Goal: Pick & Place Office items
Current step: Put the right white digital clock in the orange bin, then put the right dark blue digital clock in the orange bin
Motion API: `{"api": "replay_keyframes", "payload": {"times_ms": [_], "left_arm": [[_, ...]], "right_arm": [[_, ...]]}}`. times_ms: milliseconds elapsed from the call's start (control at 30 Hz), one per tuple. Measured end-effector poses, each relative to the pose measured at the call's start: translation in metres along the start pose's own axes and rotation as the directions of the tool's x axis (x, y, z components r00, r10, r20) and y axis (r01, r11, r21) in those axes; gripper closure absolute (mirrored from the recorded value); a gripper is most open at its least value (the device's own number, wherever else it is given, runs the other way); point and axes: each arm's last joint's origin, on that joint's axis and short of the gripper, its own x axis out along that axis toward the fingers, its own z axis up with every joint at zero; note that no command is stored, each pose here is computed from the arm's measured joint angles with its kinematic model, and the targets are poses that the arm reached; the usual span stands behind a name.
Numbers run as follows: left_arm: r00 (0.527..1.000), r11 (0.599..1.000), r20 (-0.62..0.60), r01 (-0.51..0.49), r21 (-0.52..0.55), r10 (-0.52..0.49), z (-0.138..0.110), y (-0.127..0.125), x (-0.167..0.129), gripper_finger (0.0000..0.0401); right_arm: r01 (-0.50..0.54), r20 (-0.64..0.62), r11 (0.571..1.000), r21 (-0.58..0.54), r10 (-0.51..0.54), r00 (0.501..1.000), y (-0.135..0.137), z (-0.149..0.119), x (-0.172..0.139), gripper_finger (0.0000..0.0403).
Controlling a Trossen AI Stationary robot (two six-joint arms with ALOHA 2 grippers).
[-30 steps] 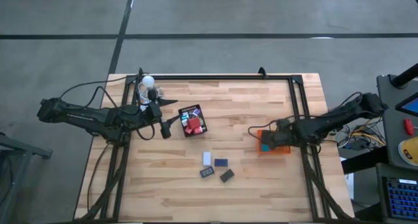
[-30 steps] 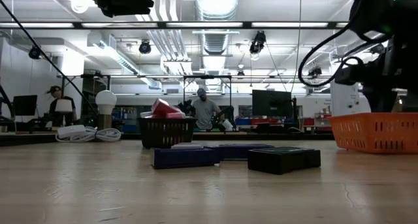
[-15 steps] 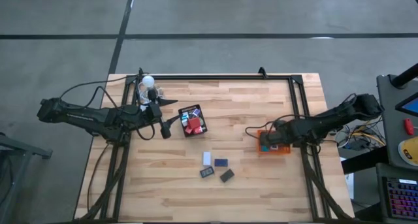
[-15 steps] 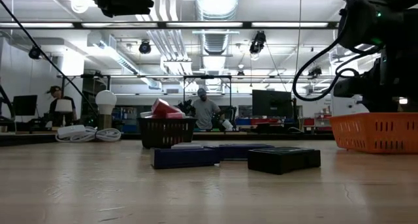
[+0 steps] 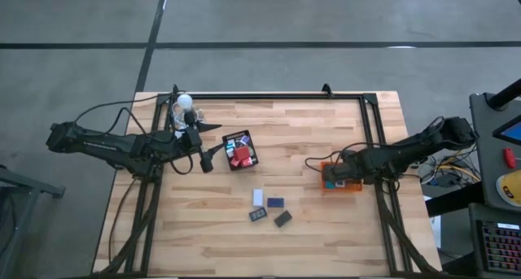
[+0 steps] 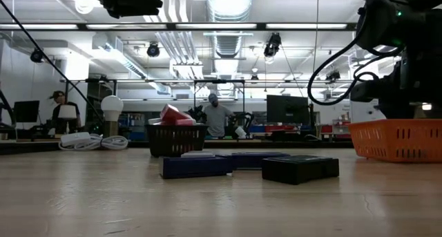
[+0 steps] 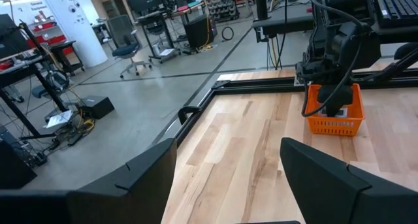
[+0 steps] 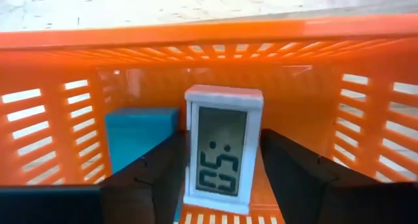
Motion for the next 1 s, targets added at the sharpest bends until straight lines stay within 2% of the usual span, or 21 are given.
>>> {"api": "replay_keyframes", "payload": {"times_ms": [300, 567, 800, 933, 1000], "left_arm": [[1.000, 1.000, 0.000, 0.000, 0.000, 0.000, 0.000, 0.000, 0.000, 0.0126], [1.000, 1.000, 0.000, 0.000, 0.000, 0.000, 0.000, 0.000, 0.000, 0.0126], [1.000, 1.000, 0.000, 0.000, 0.000, 0.000, 0.000, 0.000, 0.000, 0.0126], [1.000, 1.000, 0.000, 0.000, 0.000, 0.000, 0.000, 0.000, 0.000, 0.0126], [1.000, 1.000, 0.000, 0.000, 0.000, 0.000, 0.000, 0.000, 0.000, 0.0126]], "right_arm": [[0.001, 0.009, 1.000, 0.025, -0.001, 1.000, 0.000, 0.000, 0.000, 0.0161], [-0.005, 0.029, 1.000, 0.021, 0.005, 1.000, 0.001, 0.001, -0.001, 0.0158], [0.021, 0.044, 0.999, 0.027, -0.022, 0.999, 0.012, 0.001, -0.032, 0.0172], [-0.063, 0.119, 0.993, -0.101, 0.075, 0.990, 0.028, -0.002, -0.060, 0.0180], [-0.121, 0.159, 0.970, -0.210, 0.156, 0.975, 0.037, -0.004, -0.074, 0.0182]]}}
